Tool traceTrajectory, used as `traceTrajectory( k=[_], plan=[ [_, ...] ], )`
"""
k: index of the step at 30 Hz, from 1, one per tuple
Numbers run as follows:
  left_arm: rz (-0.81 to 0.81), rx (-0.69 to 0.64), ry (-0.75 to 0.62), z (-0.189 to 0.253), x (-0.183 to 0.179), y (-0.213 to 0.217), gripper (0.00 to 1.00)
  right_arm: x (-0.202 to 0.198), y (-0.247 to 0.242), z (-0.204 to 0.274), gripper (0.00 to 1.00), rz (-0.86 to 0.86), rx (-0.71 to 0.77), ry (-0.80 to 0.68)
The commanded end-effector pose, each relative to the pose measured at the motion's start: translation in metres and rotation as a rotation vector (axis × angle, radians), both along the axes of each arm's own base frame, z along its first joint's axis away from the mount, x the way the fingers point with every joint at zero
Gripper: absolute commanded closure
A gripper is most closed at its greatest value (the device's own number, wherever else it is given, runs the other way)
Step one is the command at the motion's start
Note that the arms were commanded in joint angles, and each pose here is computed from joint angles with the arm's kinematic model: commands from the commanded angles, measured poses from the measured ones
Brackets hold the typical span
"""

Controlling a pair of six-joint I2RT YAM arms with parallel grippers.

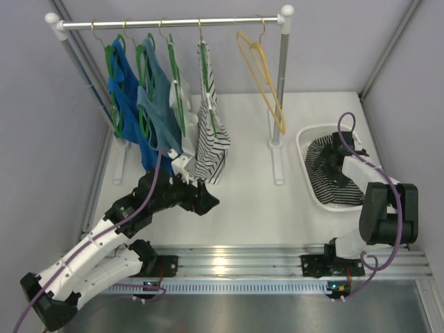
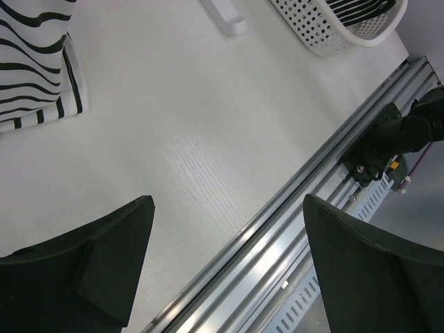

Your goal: Place the tank top on the hanger

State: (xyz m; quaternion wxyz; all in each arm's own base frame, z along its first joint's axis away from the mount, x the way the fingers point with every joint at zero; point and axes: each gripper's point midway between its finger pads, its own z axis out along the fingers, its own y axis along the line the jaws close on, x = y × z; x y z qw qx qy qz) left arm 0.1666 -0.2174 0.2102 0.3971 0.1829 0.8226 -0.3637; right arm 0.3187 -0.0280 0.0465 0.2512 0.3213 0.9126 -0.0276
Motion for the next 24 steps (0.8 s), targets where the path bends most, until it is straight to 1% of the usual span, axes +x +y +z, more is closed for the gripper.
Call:
traceTrajectory(
  k=[1, 2, 4, 5, 7, 8, 10, 11, 12, 13, 14, 15, 16, 19, 20, 22, 23, 24],
  plan=[
    [-0.02, -0.049, -0.039, 0.012, 0.002, -0.007, 0.07, 0.015, 0.0, 0.001, 0.14, -0.005, 0.019, -0.077],
    [-0.02, -0.046, -0.037, 0.011, 0.002, -0.007, 0.07, 0.012, 0.002, -0.004, 0.19, 0.0, 0.03, -0.067],
    [-0.017, -0.047, -0.036, 0.011, 0.002, -0.007, 0.07, 0.014, 0.005, -0.008, 0.26, 0.01, 0.042, -0.067],
    [-0.017, -0.047, -0.036, 0.012, 0.002, -0.007, 0.07, 0.012, 0.008, -0.011, 0.36, 0.017, 0.056, -0.061],
    [-0.014, -0.046, -0.037, 0.012, 0.003, -0.007, 0.07, 0.013, 0.01, -0.011, 0.52, 0.023, 0.063, -0.062],
    [-0.013, -0.047, -0.039, 0.014, 0.003, -0.007, 0.07, 0.014, 0.01, -0.007, 0.68, 0.028, 0.065, -0.071],
    [-0.008, -0.046, -0.041, 0.014, 0.003, -0.006, 0.07, 0.012, 0.01, 0.0, 0.82, 0.035, 0.061, -0.068],
    [-0.005, -0.048, -0.043, 0.015, 0.003, -0.005, 0.07, 0.018, 0.009, 0.017, 0.92, 0.044, 0.054, -0.106],
    [-0.004, -0.051, -0.044, 0.017, 0.003, -0.005, 0.07, 0.015, 0.009, 0.024, 0.96, 0.048, 0.052, -0.101],
    [-0.006, -0.053, -0.046, 0.018, 0.002, -0.005, 0.07, 0.021, 0.009, 0.038, 0.98, 0.054, 0.047, -0.142],
    [-0.003, -0.052, -0.047, 0.02, 0.003, -0.005, 0.08, 0.024, 0.009, 0.065, 1.0, 0.062, 0.04, -0.188],
    [-0.005, -0.058, -0.052, 0.023, 0.003, -0.005, 0.08, 0.026, 0.009, 0.082, 1.0, 0.071, 0.038, -0.22],
    [-0.006, -0.062, -0.056, 0.028, 0.002, -0.005, 0.08, 0.028, 0.011, 0.108, 1.0, 0.079, 0.036, -0.281],
    [-0.001, -0.069, -0.076, 0.038, 0.003, -0.004, 0.08, 0.028, 0.019, 0.175, 1.0, 0.124, 0.052, -0.399],
    [0.002, -0.078, -0.089, 0.046, 0.004, -0.003, 0.08, 0.029, 0.025, 0.203, 1.0, 0.149, 0.065, -0.449],
    [0.013, -0.078, -0.102, 0.052, 0.006, -0.002, 0.09, 0.025, 0.036, 0.233, 1.0, 0.187, 0.076, -0.502],
    [0.017, -0.085, -0.114, 0.059, 0.006, -0.001, 0.09, 0.022, 0.04, 0.262, 1.0, 0.205, 0.069, -0.565],
    [0.02, -0.088, -0.12, 0.063, 0.007, -0.001, 0.09, 0.015, 0.045, 0.268, 1.0, 0.219, 0.073, -0.562]
  ],
)
